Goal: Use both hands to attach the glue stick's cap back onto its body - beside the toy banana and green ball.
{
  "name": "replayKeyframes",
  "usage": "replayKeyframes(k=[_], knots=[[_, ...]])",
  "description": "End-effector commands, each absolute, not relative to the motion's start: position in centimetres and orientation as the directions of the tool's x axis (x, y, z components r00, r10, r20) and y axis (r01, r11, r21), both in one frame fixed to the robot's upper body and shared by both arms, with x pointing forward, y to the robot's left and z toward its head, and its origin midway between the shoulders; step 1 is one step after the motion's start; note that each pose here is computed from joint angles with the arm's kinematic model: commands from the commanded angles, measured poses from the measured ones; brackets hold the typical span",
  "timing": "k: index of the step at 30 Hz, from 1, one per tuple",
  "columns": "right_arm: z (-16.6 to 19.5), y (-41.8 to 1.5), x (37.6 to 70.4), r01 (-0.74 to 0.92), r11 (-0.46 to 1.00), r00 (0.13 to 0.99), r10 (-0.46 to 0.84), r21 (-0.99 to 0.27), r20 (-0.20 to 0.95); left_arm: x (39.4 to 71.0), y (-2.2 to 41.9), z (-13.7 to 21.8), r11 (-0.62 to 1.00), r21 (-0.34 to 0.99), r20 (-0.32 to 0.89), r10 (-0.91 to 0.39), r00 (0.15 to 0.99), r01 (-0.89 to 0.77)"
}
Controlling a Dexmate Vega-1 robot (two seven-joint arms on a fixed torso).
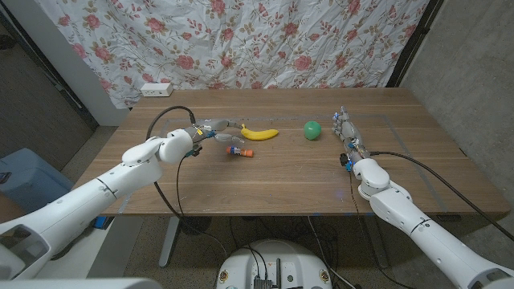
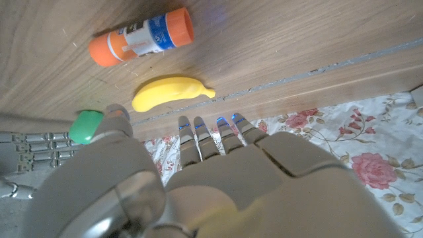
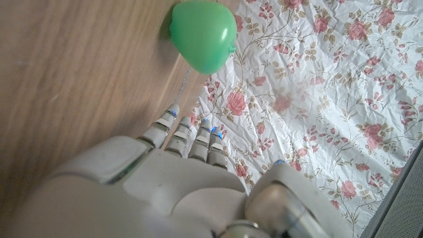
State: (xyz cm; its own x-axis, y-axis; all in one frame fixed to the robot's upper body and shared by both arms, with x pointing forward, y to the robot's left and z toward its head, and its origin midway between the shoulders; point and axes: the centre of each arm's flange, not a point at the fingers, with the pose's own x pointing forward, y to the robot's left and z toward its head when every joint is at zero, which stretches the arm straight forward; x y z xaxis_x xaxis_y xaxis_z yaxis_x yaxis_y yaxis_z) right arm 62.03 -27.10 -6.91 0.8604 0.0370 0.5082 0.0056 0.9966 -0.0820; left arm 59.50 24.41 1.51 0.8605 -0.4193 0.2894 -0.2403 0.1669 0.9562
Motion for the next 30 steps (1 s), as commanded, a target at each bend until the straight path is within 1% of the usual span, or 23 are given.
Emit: replayKeyframes(k=[1, 5, 9, 17, 25, 28, 30], knots=[[-7.1, -26.6, 62.7, -0.036, 0.996, 0.861, 0.070, -0.075, 0.504, 61.1, 25.3, 0.9, 0.459, 0.866, 0.380, -0.339, 0.860, -0.201], [-6.8, -26.4, 62.4, -0.036, 0.998, 0.857, 0.058, -0.054, 0.512, 61.5, 25.8, 0.7, 0.569, 0.794, 0.442, -0.295, 0.847, -0.216], [-6.4, -26.0, 62.2, -0.029, 0.998, 0.849, 0.056, -0.061, 0.526, 61.6, 25.9, 0.5, 0.647, 0.732, 0.478, -0.261, 0.838, -0.216], [-5.8, -26.0, 62.4, -0.013, 0.998, 0.835, 0.049, -0.069, 0.548, 62.0, 26.0, -0.3, 0.711, 0.666, 0.506, -0.207, 0.838, -0.226], [-4.8, -26.5, 62.6, -0.001, 0.997, 0.824, 0.043, -0.075, 0.565, 62.0, 26.3, -1.4, 0.798, 0.560, 0.534, -0.143, 0.833, -0.223], [-4.3, -26.7, 62.6, -0.007, 0.998, 0.815, 0.045, -0.067, 0.578, 61.7, 26.3, -2.0, 0.811, 0.518, 0.557, -0.078, 0.827, -0.272], [-3.8, -26.8, 62.5, 0.001, 0.997, 0.811, 0.042, -0.073, 0.584, 61.9, 26.3, -2.5, 0.847, 0.461, 0.560, -0.048, 0.827, -0.263]])
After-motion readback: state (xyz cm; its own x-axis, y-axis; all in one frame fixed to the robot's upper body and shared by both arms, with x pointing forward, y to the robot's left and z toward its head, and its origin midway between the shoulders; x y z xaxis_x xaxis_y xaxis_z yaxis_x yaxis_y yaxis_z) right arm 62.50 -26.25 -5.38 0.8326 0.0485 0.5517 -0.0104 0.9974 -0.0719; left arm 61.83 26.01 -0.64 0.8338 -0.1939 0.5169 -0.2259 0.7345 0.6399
